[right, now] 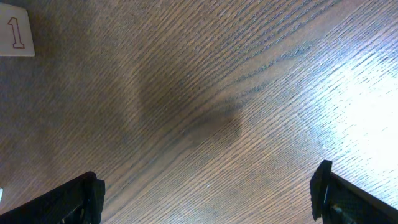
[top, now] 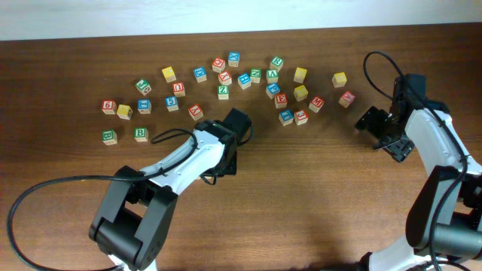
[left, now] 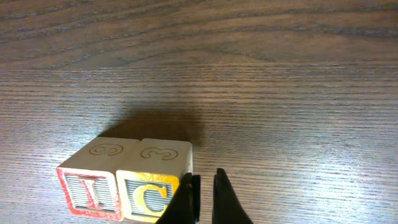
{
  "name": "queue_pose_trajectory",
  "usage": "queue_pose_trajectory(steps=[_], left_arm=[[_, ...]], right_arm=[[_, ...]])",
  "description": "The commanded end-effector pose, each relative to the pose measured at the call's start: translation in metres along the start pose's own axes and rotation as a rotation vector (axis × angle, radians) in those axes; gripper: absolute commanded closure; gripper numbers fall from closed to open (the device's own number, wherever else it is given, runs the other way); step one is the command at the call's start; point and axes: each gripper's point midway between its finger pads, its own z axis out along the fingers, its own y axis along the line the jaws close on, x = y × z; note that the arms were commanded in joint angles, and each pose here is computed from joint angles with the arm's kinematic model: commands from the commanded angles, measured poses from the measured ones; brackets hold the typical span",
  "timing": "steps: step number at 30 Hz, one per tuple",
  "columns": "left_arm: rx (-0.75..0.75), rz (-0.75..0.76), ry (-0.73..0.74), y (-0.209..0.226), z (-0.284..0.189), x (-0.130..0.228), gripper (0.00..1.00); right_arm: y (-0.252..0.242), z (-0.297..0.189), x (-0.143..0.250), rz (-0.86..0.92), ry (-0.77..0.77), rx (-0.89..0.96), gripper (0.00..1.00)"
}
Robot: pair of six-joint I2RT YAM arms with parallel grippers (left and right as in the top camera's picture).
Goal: Spell out ICRA
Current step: 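Raise the left gripper and move it back over the block cluster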
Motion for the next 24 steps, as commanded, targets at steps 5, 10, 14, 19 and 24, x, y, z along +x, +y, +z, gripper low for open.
queue_pose_trajectory(steps=[5, 10, 14, 19, 24], left_arm=[[0.276, 0.088, 0.013, -0.050, -0.006, -0.007, 0.99], [0.315, 0.049, -0.105, -0.043, -0.046, -0.062, 0.99], [0.306, -0.066, -0.232, -0.003, -0.083, -0.120, 0.99], [0.280, -0.250, -0.287, 0.075, -0.089, -0.157, 1.00], [0.225, -0.397, -0.215, 0.145, -0.071, -0.146, 1.00]], right_arm=[[0.002, -0.010, -0.007, 0.003, -0.033, -0.012, 0.02], [0.003, -0.010, -0.007, 0.003, -0.033, -0.012, 0.02], [0.002, -0.010, -0.007, 0.003, -0.033, -0.012, 0.02], [0.002, -0.010, -0.007, 0.003, -0.033, -0.012, 0.02], [0.002, -0.010, -0.007, 0.003, -0.033, -0.012, 0.02]])
